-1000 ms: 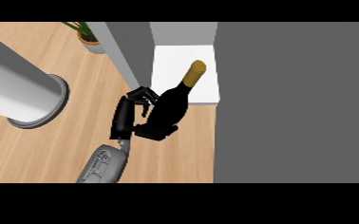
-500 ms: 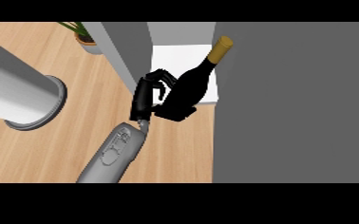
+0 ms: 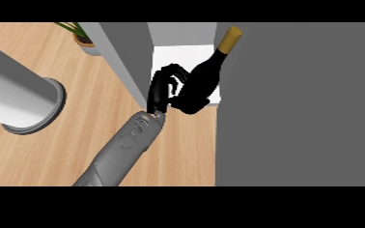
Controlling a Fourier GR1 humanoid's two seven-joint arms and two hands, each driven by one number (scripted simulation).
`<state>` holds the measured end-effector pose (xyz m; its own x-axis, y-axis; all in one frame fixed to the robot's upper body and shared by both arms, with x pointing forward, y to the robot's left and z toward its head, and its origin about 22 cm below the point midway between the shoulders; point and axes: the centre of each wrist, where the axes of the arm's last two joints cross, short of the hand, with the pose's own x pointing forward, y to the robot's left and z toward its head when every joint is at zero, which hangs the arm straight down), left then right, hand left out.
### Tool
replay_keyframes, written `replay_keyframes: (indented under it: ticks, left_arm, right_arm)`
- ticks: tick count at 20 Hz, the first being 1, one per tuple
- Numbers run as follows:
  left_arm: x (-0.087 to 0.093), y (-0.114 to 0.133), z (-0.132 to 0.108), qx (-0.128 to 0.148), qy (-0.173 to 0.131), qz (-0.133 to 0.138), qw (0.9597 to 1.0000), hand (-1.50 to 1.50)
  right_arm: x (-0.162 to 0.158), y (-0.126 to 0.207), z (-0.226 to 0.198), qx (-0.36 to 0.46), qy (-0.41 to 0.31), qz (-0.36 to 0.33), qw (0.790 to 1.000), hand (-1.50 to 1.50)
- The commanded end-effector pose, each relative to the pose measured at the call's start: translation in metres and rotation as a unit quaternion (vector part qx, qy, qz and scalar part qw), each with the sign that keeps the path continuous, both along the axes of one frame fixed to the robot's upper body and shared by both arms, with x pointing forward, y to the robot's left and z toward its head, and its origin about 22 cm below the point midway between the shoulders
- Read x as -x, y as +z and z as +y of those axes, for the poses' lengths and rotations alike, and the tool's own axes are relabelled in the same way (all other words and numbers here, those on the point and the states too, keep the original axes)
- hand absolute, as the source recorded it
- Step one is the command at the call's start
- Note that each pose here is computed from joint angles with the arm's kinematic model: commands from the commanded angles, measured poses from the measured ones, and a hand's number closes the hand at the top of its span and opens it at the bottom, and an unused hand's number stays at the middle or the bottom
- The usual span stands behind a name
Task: Pick up the wine, place it into the cabinet and close the cabinet
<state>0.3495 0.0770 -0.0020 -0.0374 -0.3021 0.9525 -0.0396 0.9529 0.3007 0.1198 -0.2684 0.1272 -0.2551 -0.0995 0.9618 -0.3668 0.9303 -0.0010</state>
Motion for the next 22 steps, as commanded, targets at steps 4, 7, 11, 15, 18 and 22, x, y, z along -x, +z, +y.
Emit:
replay_keyframes:
  ticks: [4, 7, 11, 15, 18, 22]
  left_arm:
    - [-0.024, -0.006, 0.000, -0.065, 0.031, 0.015, 0.9973, 1.50]
    - [-0.018, -0.019, 0.003, -0.066, 0.031, 0.023, 0.9971, 1.50]
    - [-0.022, -0.031, 0.018, -0.071, 0.054, 0.054, 0.9946, 1.50]
    - [-0.027, -0.039, 0.030, -0.082, 0.080, 0.063, 0.9914, 1.50]
    - [-0.033, -0.031, 0.029, -0.049, 0.105, 0.049, 0.9921, 1.50]
    - [-0.045, -0.024, 0.036, -0.053, 0.098, 0.039, 0.9930, 1.50]
  right_arm:
    - [0.008, 0.024, 0.005, -0.028, 0.035, -0.021, 0.999, -1.50]
    - [0.004, 0.025, 0.008, -0.034, 0.032, -0.024, 0.999, -1.50]
    - [0.025, 0.030, 0.003, -0.035, 0.031, -0.019, 0.999, -1.50]
    - [0.019, 0.025, 0.007, -0.036, 0.042, -0.032, 0.998, -1.50]
    - [0.010, 0.023, 0.003, -0.038, 0.042, -0.022, 0.998, -1.50]
    - [0.015, 0.018, 0.005, -0.036, 0.041, -0.018, 0.998, -1.50]
